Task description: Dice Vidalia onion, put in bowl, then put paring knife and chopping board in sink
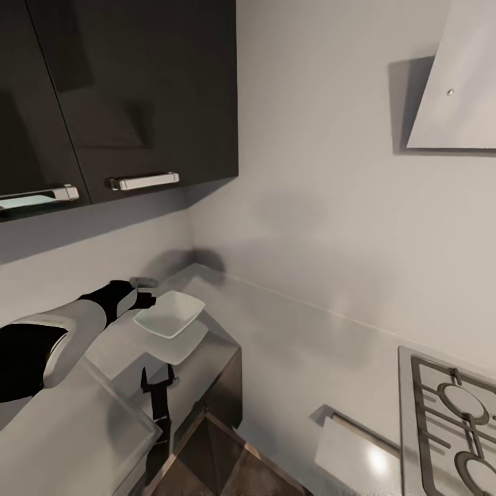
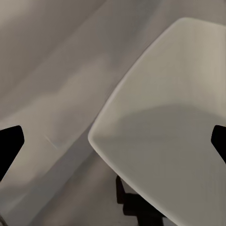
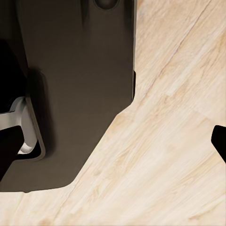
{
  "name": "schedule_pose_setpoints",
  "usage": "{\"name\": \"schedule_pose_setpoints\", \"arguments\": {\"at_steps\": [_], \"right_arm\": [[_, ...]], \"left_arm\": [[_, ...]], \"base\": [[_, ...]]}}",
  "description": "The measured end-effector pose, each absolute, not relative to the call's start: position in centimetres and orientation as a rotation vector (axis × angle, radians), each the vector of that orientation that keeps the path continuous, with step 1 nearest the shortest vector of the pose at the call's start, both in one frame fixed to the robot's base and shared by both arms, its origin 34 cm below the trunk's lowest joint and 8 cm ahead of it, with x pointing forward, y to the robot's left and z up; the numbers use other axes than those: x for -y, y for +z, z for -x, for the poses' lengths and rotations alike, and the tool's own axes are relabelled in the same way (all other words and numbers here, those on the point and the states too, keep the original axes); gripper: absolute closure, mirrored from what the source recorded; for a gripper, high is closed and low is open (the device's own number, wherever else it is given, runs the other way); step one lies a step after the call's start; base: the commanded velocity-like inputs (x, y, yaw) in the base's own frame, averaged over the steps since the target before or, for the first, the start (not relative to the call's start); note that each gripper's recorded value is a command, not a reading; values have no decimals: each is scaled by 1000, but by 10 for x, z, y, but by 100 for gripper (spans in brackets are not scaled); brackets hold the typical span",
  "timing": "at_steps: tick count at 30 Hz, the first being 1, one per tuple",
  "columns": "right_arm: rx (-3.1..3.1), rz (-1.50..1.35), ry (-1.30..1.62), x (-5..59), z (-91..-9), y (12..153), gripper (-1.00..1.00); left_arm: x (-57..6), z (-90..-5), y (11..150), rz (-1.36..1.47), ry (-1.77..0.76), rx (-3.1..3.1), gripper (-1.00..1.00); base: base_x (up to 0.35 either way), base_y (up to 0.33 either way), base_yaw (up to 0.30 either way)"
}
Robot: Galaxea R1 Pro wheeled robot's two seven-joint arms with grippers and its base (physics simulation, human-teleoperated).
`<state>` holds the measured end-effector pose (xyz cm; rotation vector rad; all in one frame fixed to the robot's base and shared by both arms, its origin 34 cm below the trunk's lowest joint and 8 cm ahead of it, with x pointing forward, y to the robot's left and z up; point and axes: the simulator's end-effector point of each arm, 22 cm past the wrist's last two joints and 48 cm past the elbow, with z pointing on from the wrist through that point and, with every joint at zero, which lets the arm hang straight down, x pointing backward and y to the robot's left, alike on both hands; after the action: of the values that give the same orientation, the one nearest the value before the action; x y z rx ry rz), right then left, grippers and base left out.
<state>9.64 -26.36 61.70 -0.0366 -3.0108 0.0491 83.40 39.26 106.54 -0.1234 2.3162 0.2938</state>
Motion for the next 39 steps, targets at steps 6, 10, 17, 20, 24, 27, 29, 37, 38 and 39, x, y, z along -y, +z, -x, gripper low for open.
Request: {"name": "schedule_pose_setpoints", "arguments": {"at_steps": [6,10,17,20,24,27,29,37,38,39], "right_arm": [[3001,36,50,264,-93,617,-100],[2995,36,50,264,-90,617,-100],[2983,36,49,263,-86,618,-100],[2978,36,47,263,-84,618,-100],[2970,35,47,263,-81,618,-100],[2965,35,47,263,-79,618,-100],[2961,35,47,263,-78,618,-100],[2949,35,47,263,-73,619,-100],[2947,35,46,262,-72,619,-100],[2945,34,46,262,-72,619,-100]], "left_arm": [[-394,-834,1058,126,296,-2326,-100],[-396,-834,1054,129,296,-2329,-100],[-395,-838,1047,152,276,-2318,-100],[-393,-838,1042,184,245,-2320,-100],[-389,-838,1037,225,207,-2323,-100],[-388,-839,1033,249,188,-2326,-100],[-389,-838,1030,260,182,-2329,-100],[-409,-835,1020,362,154,-2311,-100],[-413,-838,1022,383,150,-2281,-100],[-413,-838,1021,385,149,-2280,-100]], "base": [[0,0,0],[0,0,0],[0,0,0],[0,0,0],[0,0,0],[0,0,0],[0,0,0],[0,0,0],[0,0,0],[0,0,0]]}}
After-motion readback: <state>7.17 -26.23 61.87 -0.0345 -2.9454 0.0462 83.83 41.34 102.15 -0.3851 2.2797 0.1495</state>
